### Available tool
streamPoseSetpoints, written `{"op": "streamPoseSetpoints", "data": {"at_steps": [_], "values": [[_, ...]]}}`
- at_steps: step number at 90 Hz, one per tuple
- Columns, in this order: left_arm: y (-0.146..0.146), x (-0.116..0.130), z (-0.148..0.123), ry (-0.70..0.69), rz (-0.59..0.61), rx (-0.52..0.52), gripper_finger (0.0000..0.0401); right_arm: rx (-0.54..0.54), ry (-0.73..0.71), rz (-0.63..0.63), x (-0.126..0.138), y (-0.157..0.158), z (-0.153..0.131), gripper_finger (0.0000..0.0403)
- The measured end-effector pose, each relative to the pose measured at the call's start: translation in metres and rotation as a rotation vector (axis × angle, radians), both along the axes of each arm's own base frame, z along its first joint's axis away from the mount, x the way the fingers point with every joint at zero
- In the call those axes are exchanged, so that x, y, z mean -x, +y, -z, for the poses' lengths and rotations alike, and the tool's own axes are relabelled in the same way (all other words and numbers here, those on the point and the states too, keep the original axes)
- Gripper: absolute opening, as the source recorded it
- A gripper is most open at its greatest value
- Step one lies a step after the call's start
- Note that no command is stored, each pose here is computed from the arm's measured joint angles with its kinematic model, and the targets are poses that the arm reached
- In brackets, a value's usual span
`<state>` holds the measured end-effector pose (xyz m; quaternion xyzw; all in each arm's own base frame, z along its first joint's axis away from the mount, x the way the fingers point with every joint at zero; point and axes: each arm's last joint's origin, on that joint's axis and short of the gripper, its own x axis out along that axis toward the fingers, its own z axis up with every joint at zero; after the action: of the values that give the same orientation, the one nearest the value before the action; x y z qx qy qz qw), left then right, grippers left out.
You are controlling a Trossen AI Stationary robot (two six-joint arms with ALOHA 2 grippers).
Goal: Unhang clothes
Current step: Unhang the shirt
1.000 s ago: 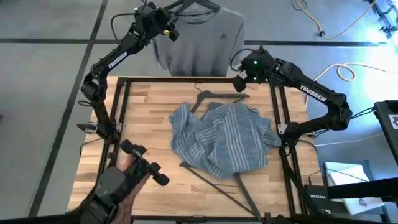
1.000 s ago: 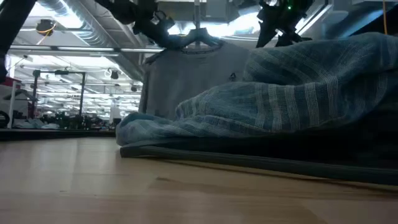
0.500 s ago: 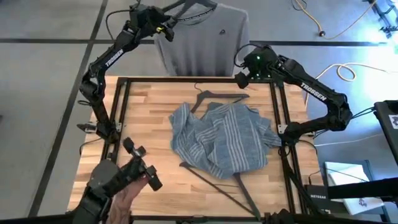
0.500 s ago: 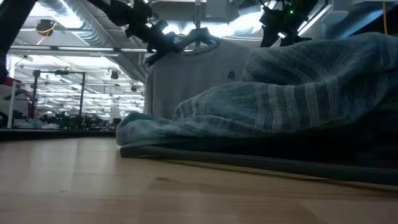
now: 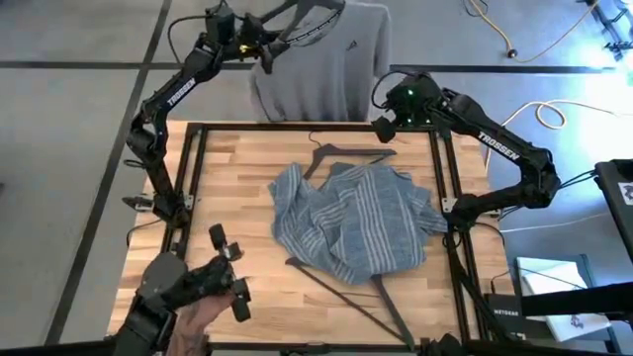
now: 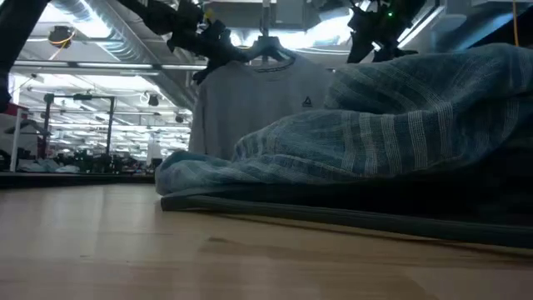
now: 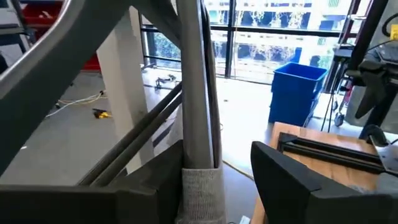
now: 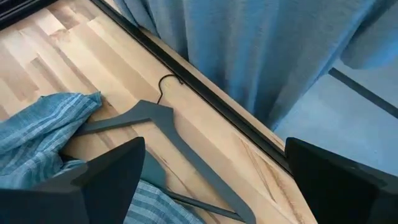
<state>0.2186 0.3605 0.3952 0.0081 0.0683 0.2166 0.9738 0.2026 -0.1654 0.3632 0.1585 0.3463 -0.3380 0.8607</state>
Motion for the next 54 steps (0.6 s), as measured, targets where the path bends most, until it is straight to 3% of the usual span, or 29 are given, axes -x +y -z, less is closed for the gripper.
{"op": "streamPoseSetpoints", "data": {"at_steps": [13,31,42,54], "values": [[0.000,0.000,0.000,0.003,-0.019,0.002,0.0136,-0.003,0.003,0.000,0.000,0.000,0.000,0.0367],[0.001,0.002,0.000,0.009,-0.072,0.005,0.0029,-0.005,0.004,0.001,0.000,0.000,0.000,0.0367],[-0.004,0.001,-0.007,0.027,-0.158,-0.042,0.0027,-0.006,0.004,0.001,0.000,0.000,0.000,0.0367],[-0.009,0.002,-0.017,0.024,-0.143,-0.069,0.0027,-0.004,0.001,0.001,0.000,0.000,0.000,0.0367]]}}
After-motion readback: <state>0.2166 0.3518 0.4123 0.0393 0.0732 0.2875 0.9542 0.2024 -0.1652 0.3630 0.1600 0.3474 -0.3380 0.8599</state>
